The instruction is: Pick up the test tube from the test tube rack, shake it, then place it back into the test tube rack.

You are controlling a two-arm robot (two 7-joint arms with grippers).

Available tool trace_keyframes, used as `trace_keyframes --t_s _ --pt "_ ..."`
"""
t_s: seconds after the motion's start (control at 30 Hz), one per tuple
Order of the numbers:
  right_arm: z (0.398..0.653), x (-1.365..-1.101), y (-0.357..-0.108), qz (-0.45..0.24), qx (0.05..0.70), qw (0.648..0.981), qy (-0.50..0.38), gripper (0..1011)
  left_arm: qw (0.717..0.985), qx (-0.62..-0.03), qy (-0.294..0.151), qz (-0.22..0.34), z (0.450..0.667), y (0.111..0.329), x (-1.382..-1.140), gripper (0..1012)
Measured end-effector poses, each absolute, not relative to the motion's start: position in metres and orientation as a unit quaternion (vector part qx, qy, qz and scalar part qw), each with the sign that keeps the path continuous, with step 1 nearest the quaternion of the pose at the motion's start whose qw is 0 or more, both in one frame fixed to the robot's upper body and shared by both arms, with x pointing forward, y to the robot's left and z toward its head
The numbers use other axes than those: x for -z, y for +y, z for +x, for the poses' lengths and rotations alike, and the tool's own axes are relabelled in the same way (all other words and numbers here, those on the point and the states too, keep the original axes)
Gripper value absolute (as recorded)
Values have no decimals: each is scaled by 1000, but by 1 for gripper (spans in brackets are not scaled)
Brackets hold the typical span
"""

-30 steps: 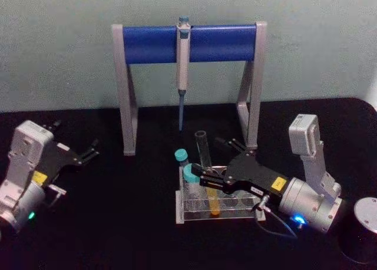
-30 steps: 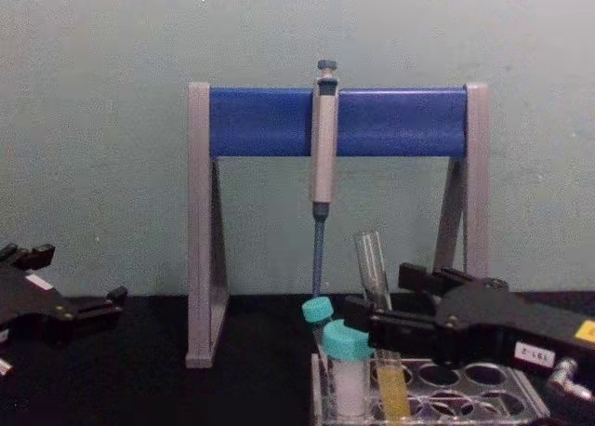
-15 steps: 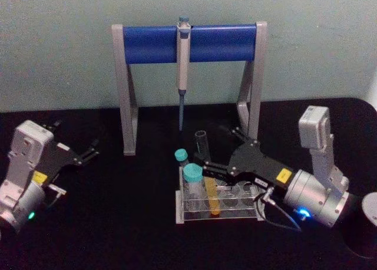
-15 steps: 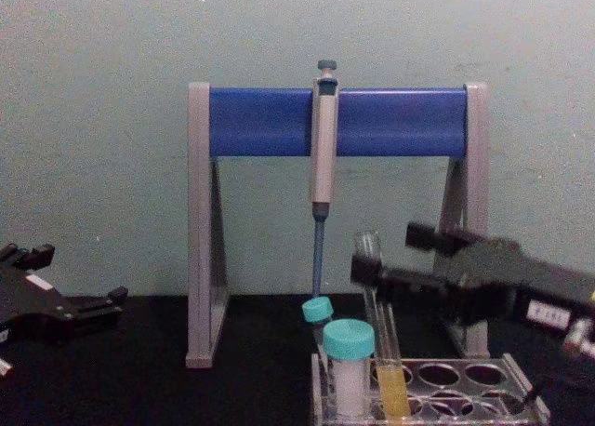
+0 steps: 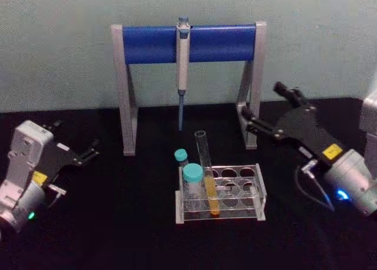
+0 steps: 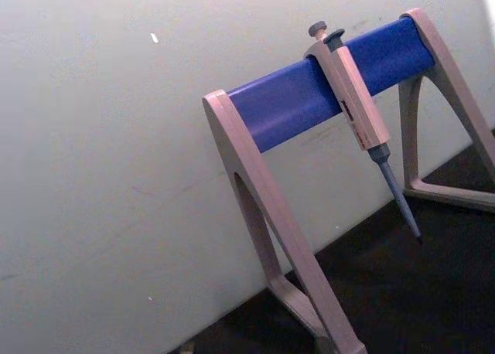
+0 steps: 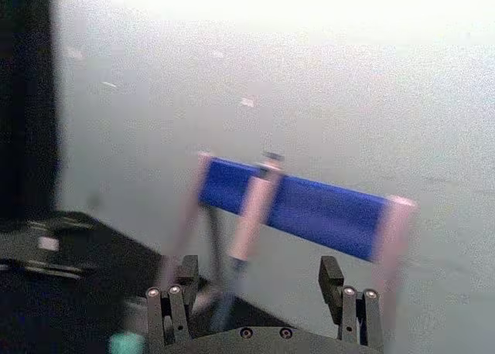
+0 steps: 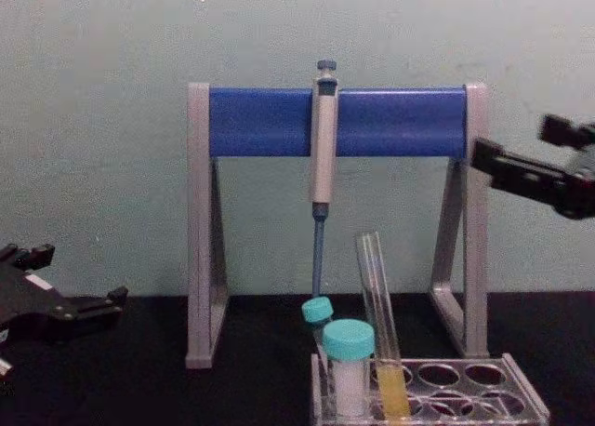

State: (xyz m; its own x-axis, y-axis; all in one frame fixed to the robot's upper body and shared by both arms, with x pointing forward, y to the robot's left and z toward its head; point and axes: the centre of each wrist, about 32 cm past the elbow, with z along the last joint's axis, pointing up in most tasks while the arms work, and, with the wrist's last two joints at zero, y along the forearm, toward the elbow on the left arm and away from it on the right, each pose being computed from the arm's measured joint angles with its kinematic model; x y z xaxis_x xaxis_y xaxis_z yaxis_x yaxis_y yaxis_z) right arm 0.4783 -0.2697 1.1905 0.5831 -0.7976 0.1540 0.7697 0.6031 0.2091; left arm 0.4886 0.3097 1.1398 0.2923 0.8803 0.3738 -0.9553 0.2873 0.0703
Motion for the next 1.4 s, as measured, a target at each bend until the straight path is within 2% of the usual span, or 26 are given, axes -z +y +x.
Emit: trace_keyframes --t_s 0.3,0.6,0.93,1.4 --pt "468 -1168 -279 -12 549 828 -115 1000 791 -580 -132 141 489 310 -1140 1001" --pt "466 -1134 -279 -66 599 796 -65 1000 791 -580 -132 142 489 310 -1140 1001" --pt "466 -1107 -274 -87 611 787 -20 1000 791 -580 -132 141 489 310 -1140 1001" --pt "467 -1093 -270 -94 600 794 7 1000 791 -580 -132 142 489 310 -1140 1001"
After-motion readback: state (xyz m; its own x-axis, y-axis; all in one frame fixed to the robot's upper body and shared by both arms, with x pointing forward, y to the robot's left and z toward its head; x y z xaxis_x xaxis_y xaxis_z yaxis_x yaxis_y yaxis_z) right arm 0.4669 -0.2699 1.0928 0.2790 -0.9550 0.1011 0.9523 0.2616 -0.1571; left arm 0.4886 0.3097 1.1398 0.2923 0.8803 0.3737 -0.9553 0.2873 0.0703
